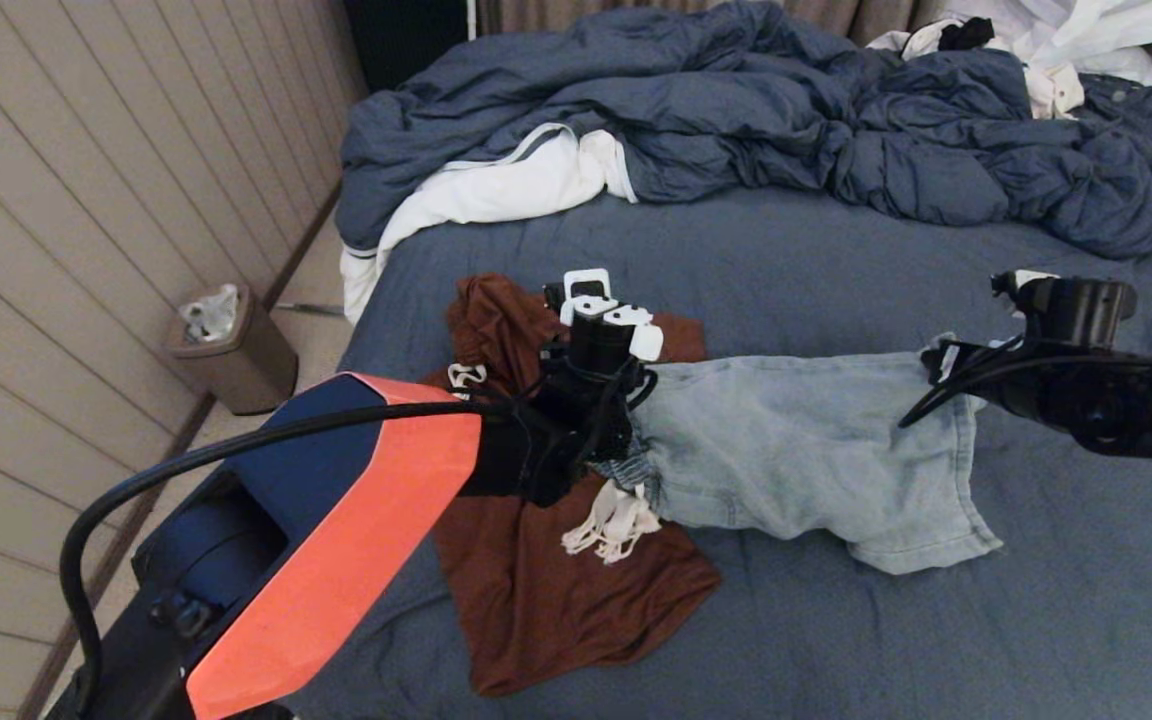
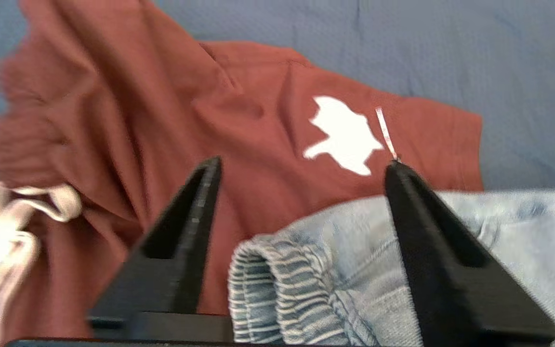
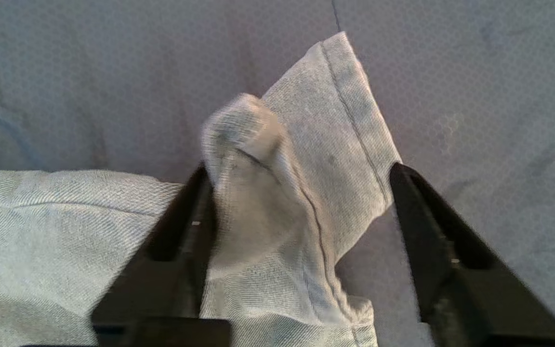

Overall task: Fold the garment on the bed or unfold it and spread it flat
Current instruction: Unford the blue shorts

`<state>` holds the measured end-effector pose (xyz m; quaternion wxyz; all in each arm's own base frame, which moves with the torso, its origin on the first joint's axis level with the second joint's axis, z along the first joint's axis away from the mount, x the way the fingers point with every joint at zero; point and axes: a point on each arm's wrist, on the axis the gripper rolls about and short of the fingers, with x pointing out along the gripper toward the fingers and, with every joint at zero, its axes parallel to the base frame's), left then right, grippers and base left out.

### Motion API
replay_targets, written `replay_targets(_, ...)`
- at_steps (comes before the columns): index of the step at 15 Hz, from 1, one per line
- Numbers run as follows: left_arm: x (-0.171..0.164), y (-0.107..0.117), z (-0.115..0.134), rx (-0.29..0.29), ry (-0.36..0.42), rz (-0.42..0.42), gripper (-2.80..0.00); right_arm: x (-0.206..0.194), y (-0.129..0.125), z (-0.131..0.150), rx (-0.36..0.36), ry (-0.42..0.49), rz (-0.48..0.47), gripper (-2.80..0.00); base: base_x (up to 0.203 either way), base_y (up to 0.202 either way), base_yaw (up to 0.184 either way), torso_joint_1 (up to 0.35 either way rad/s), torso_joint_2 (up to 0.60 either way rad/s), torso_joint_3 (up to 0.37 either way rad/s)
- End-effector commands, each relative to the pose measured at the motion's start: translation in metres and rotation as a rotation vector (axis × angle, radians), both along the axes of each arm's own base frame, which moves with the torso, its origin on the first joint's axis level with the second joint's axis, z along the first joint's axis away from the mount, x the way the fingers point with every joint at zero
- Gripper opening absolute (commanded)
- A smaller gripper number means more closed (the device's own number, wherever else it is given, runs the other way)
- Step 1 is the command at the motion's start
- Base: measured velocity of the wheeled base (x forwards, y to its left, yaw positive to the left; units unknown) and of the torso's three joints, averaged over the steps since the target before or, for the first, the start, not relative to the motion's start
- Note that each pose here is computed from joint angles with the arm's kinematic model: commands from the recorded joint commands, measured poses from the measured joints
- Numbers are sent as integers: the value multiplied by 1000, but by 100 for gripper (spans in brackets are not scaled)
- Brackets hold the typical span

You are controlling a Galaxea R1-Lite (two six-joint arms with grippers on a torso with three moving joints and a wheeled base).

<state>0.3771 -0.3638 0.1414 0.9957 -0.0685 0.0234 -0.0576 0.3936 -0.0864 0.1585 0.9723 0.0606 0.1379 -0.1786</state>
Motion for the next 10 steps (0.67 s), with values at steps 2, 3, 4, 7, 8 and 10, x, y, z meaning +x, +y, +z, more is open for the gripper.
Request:
replay_targets(2, -11, 11, 22, -23, -18, 13, 0, -3, 1, 5, 0, -10, 5, 0, 0, 0, 0, 0, 0, 0)
replay_targets(3, -17, 16, 24, -17, -12, 13, 0, -8, 0, 14, -1, -31, 6, 0, 0, 0, 0, 0, 0, 0)
replay_targets(4, -26, 25, 28, -10, -5, 11, 0, -14, 1, 22, 6, -50, 13, 0, 0, 0, 0, 0, 0, 0)
replay_targets(7, -53, 52, 32, 9, 22, 2, 0, -39, 6, 44, 29, -100, 64, 0, 0, 0, 0, 0, 0, 0)
replay_targets(8, -62, 61, 28, 16, 33, 0, 0, -47, 8, 46, 34, -100, 74, 0, 0, 0, 0, 0, 0, 0)
replay_targets(10, -77, 76, 11, 36, 64, -1, 0, -60, 6, 38, 45, -62, 64, 0, 0, 0, 0, 0, 0, 0)
